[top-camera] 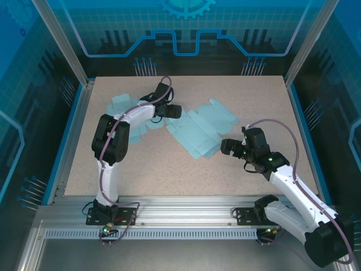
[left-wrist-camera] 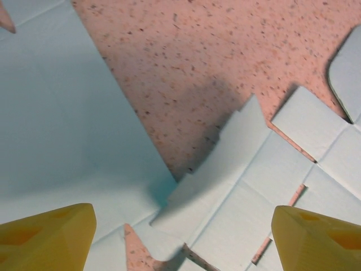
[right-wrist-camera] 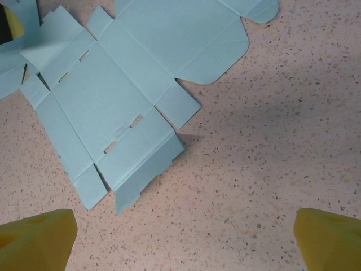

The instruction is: Fold the paper box

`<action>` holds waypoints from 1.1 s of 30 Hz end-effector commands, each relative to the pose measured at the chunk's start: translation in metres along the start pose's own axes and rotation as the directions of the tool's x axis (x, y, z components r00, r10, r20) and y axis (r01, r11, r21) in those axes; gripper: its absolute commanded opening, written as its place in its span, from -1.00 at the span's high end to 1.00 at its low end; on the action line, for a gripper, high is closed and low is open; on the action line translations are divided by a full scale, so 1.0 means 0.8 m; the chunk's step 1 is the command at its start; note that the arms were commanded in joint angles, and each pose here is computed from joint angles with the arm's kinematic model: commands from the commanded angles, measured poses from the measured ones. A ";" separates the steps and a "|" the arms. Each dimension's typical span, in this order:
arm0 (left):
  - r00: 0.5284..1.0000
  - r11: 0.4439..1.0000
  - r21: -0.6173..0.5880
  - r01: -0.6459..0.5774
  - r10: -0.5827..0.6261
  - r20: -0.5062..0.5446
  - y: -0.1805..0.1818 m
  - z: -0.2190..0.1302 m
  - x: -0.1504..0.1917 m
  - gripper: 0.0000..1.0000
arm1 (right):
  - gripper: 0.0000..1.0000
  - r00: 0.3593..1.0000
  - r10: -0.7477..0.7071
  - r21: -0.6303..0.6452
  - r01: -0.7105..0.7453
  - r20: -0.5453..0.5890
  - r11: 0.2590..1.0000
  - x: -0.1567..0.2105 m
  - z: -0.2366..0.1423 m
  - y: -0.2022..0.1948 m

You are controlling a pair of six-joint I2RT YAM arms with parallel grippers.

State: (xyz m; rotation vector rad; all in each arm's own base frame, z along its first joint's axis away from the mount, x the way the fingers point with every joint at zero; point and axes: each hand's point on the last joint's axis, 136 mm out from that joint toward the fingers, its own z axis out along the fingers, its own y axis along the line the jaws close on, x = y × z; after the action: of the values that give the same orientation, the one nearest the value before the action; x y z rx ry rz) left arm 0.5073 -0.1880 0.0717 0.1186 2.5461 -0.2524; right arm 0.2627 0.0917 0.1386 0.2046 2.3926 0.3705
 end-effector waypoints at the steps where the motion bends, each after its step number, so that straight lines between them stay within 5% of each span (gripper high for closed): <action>1: 0.998 0.997 0.067 0.046 -0.043 -0.035 -0.008 0.006 0.012 -0.64 | -1.00 1.000 -0.005 0.015 0.005 0.017 1.000 -0.002 -0.004 -0.002; 11: 0.993 0.987 0.143 0.072 -0.057 -0.103 -0.021 0.044 0.024 -0.36 | -1.00 1.000 -0.012 0.008 0.011 0.025 1.000 -0.003 -0.007 -0.001; 19: 0.997 0.975 0.216 0.052 -0.039 -0.063 -0.036 0.035 0.013 0.47 | -1.00 0.999 -0.021 0.020 0.021 0.044 1.000 -0.011 -0.005 -0.001; 25: 0.998 0.956 0.291 -0.045 0.030 0.057 -0.059 -0.008 -0.026 0.98 | -1.00 0.994 -0.079 0.012 0.078 0.069 0.997 -0.032 -0.007 0.011; 33: 0.909 0.874 0.316 -0.368 0.267 0.321 -0.103 -0.116 -0.070 1.00 | -1.00 0.938 -0.312 -0.085 0.327 0.149 0.941 -0.086 -0.016 0.065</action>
State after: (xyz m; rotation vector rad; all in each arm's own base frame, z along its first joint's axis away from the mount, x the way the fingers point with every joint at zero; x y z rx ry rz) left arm 0.5046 -0.2345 0.1265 0.3979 2.3527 -0.5684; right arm 0.2937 0.1016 0.1732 -0.0105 2.3228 0.2954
